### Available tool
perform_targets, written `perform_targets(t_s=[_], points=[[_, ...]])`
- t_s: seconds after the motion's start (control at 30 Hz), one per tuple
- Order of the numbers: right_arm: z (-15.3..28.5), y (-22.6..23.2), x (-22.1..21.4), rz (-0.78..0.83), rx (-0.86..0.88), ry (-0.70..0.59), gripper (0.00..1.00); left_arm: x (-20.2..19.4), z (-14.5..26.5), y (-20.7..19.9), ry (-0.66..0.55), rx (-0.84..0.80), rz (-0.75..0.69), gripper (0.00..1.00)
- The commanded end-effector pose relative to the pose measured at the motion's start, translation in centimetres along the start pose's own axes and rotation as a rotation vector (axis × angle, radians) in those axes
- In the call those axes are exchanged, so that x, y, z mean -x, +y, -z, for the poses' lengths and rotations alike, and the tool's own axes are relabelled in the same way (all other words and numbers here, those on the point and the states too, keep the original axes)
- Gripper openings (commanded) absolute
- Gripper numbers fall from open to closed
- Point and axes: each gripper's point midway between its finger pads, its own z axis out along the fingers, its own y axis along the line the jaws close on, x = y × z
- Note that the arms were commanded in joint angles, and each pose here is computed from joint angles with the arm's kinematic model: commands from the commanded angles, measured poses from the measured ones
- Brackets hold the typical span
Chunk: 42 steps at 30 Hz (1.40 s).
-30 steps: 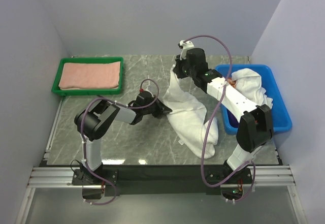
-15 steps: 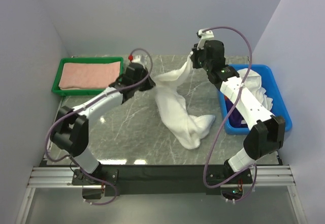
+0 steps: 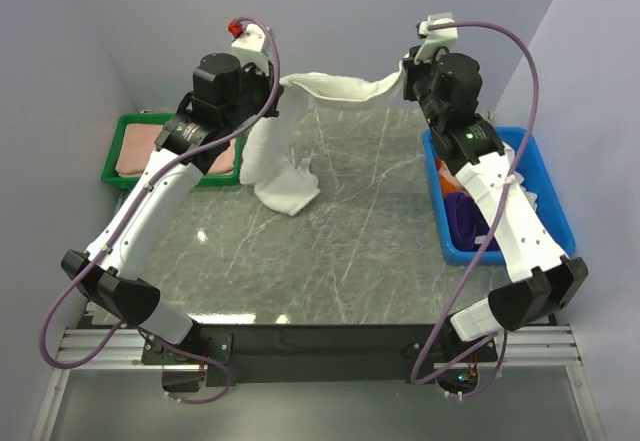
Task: Fold and stack the towels
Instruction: Flatten out the crumpled towel
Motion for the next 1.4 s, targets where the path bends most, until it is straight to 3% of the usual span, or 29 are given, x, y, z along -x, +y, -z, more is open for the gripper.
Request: perform_targets(t_s=[0.0,0.13,0.3,0.4,0.43,0.57,0.67,0.77,0.87,0.9,1.03,1.13,1.37], points=[[2.6,-2.5,4.2,-0.005,-0.076,-0.098,0.00,-1.5,2.1,-4.2,0.112,-0.271,-0.037,0.00],[3.8,-3.3,4.5,-0.004,-0.093,-0.110,0.00,-3.8,5.0,-7.7,0.225,-0.504,-0.025,0.00],[4.3,-3.0,4.4,-0.004,-0.067,-0.113,0.00,-3.7,10.3,-11.3,0.226,-0.797,-0.049,0.00],[4.1,-2.7,3.9,-0.010,-0.055,-0.105,0.00,-3.8,8.4,-8.0,0.205,-0.575,-0.050,0.00],[3.8,-2.6,3.3,-0.007,-0.056,-0.089,0.00,-3.8,6.8,-4.9,0.201,-0.385,-0.051,0.00],[3.6,-3.0,2.8,0.004,-0.081,-0.071,0.00,-2.4,4.3,3.7,0.185,0.094,-0.039,0.00],[4.2,-3.4,4.3,0.005,-0.087,-0.107,0.00,1.4,4.7,5.8,0.102,0.220,-0.062,0.00],[5.2,-3.8,7.6,0.001,-0.085,-0.182,0.00,8.0,6.2,5.8,-0.070,0.244,-0.063,0.00],[6.5,-4.0,10.9,-0.005,-0.070,-0.272,0.00,11.5,7.3,5.2,-0.193,0.218,-0.074,0.00],[7.1,-4.1,12.1,-0.007,-0.067,-0.306,0.00,13.7,7.9,4.6,-0.285,0.190,-0.068,0.00],[9.7,-4.4,16.3,-0.013,-0.046,-0.427,0.00,19.6,12.9,3.2,-0.525,0.129,-0.077,0.00],[12.8,-4.9,19.6,-0.027,-0.037,-0.555,0.00,22.7,16.5,1.9,-0.649,0.066,-0.133,0.00],[20.7,-4.2,24.9,-0.017,0.093,-0.744,0.00,25.3,23.7,-1.1,-0.792,-0.087,-0.237,0.00]])
